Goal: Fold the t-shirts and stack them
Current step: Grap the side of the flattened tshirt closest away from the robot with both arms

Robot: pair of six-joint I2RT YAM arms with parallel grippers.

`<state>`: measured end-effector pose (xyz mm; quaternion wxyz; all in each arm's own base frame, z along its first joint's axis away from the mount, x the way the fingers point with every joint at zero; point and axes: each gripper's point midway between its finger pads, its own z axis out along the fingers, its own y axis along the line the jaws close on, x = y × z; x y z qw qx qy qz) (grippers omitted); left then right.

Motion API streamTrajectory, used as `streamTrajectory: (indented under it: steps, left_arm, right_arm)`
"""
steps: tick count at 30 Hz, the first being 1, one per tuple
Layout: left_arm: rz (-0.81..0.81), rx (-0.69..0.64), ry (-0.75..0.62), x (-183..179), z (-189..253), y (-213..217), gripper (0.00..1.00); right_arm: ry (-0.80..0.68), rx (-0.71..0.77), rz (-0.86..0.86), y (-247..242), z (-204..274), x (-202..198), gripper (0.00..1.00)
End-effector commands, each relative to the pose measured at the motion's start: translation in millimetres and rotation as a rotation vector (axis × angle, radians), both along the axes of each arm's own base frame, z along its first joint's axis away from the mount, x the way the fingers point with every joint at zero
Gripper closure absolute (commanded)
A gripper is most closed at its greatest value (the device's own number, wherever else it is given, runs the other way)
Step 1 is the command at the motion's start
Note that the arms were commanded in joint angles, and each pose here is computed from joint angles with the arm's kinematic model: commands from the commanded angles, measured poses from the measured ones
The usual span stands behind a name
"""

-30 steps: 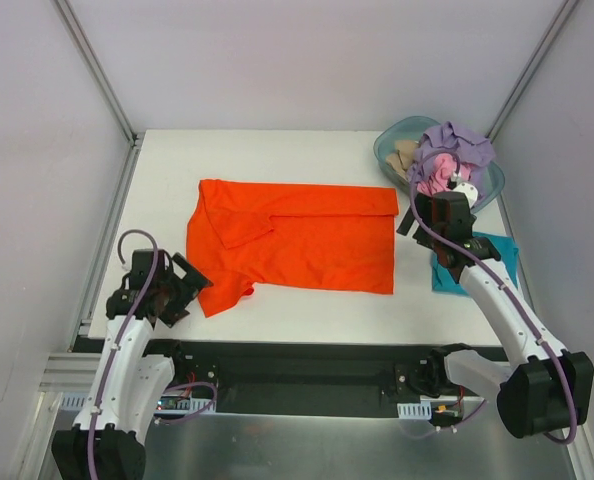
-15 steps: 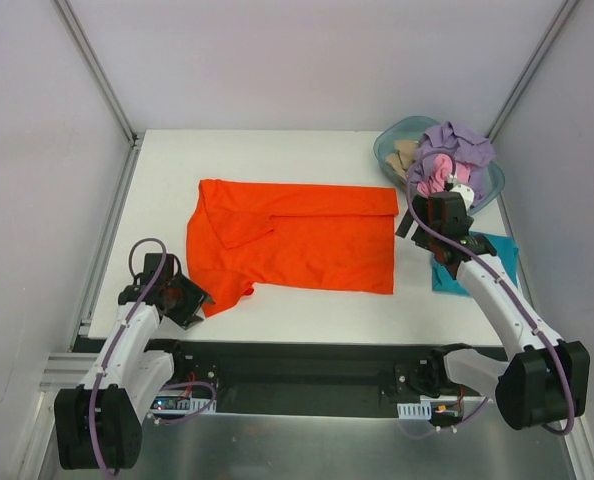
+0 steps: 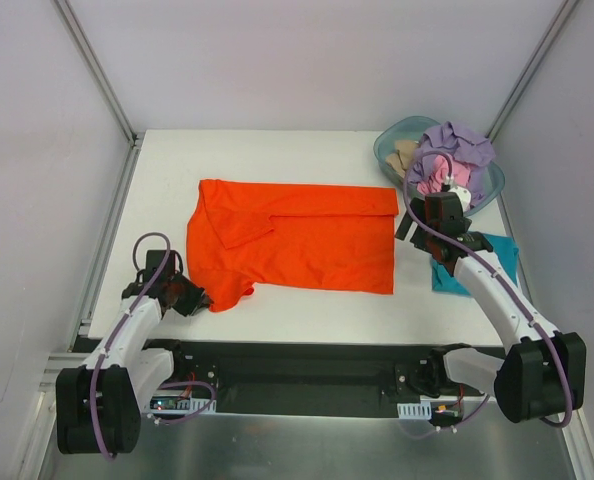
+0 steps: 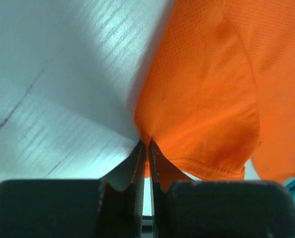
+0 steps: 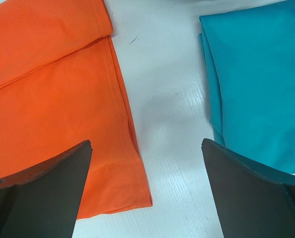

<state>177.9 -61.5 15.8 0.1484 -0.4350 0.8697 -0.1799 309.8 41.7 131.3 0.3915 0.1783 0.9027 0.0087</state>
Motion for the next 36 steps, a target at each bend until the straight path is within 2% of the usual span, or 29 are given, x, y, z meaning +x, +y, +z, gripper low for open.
streamTrajectory:
  steps: [1, 6, 13, 16, 20, 26, 28, 32, 36]
  left_arm:
    - [-0.053, 0.005, 0.002, -4.3, -5.7, -1.2, 1.00]
    - [-0.083, -0.024, -0.049, 0.8, 5.8, -7.3, 1.00]
    - [-0.103, -0.069, -0.139, 8.4, 26.3, -16.1, 1.00]
    - [-0.116, -0.079, -0.169, 12.9, 35.8, -18.4, 1.00]
    - [-0.128, -0.074, -0.182, 16.1, 43.7, -18.1, 1.00]
    - [-0.117, -0.068, -0.172, 14.0, 45.1, -16.8, 1.00]
    - [-0.100, -0.051, -0.173, 12.7, 44.9, -13.4, 1.00]
    - [-0.074, -0.018, -0.158, 7.0, 39.4, -7.2, 1.00]
    - [-0.070, -0.017, -0.154, 6.4, 41.0, -6.8, 1.00]
  right_arm:
    - [-0.030, 0.014, -0.015, 0.8, 18.5, 5.6, 0.03]
    - [0.081, 0.047, 0.033, 12.8, 4.0, -12.9, 0.01]
    - [0.347, -0.045, 0.205, 51.8, -31.1, -71.4, 0.03]
    - [0.456, 0.031, 0.248, 68.4, -51.5, -90.2, 0.14]
    - [0.541, 0.075, 0.221, 70.3, -75.9, -109.8, 0.18]
    - [0.530, 0.089, 0.169, 71.1, -91.9, -102.3, 0.35]
    - [0.536, 0.085, 0.151, 68.7, -97.0, -98.0, 0.44]
    - [0.554, 0.060, 0.104, 56.2, -104.5, -91.6, 0.52]
    - [0.565, 0.072, 0.101, 51.8, -108.8, -88.2, 0.56]
